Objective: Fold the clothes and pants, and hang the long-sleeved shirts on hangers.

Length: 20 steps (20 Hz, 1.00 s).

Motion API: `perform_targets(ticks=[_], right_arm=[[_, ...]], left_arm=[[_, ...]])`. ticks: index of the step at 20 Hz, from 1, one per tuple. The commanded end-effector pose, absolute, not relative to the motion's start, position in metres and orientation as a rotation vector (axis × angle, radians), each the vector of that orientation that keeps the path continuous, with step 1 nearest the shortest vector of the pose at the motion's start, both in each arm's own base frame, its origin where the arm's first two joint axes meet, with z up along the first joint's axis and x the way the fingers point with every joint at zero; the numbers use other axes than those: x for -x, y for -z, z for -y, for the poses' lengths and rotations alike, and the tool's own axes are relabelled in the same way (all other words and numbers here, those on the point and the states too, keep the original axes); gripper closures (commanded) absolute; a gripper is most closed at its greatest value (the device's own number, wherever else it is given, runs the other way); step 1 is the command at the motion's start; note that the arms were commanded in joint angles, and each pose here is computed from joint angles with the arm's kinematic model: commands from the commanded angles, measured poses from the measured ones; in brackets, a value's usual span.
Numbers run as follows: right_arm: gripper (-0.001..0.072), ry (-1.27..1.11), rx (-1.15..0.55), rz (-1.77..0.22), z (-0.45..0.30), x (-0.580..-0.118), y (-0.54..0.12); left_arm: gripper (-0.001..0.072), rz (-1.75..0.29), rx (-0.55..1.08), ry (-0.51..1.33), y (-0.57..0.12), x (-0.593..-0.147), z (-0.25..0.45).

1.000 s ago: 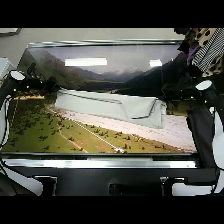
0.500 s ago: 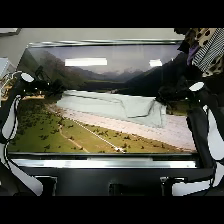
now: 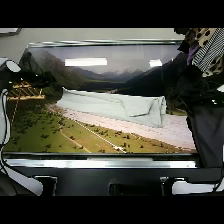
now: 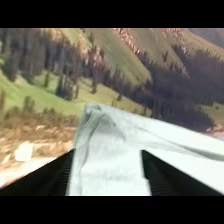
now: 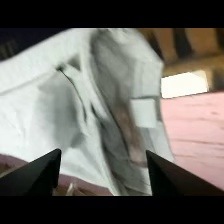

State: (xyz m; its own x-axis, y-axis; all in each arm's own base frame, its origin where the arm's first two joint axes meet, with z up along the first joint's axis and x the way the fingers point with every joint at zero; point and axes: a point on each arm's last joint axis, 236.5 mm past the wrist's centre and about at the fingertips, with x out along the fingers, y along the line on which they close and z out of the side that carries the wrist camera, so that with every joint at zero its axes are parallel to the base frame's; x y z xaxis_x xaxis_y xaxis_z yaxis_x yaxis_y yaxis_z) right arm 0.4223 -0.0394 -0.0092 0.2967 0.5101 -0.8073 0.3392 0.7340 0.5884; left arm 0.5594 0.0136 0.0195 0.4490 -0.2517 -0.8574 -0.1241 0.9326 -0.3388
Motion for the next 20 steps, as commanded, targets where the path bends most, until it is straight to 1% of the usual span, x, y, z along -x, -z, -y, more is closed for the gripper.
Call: perform_targets(ticks=[1,3,7,13,20], right_arm=[[0.0047,-0.206,-0.772,-1.41,0.049,-0.394,0.026],[0.0041,-0.293,-0.828,-1.437,0.035,-0.394,0.037],[0.0034,-0.367,-0.909,-1.429,0.023,-0.404,0.057],[0.0033,-0.347,-0.929,-1.407,0.025,-0.416,0.08],[0.0033,-0.394,-0.868,-1.433,-0.01,-0.424,0.092]], left_arm=[[0.0029,-1.138,0.278,0.027,-0.054,-0.534,-0.025],[0.003,-1.151,0.267,0.039,-0.066,-0.524,-0.02],[0.003,-1.186,0.27,0.046,-0.07,-0.512,-0.014],[0.0031,-1.191,0.28,0.043,-0.069,-0.512,-0.01],[0.0031,-1.191,0.28,0.043,-0.069,-0.512,-0.01]])
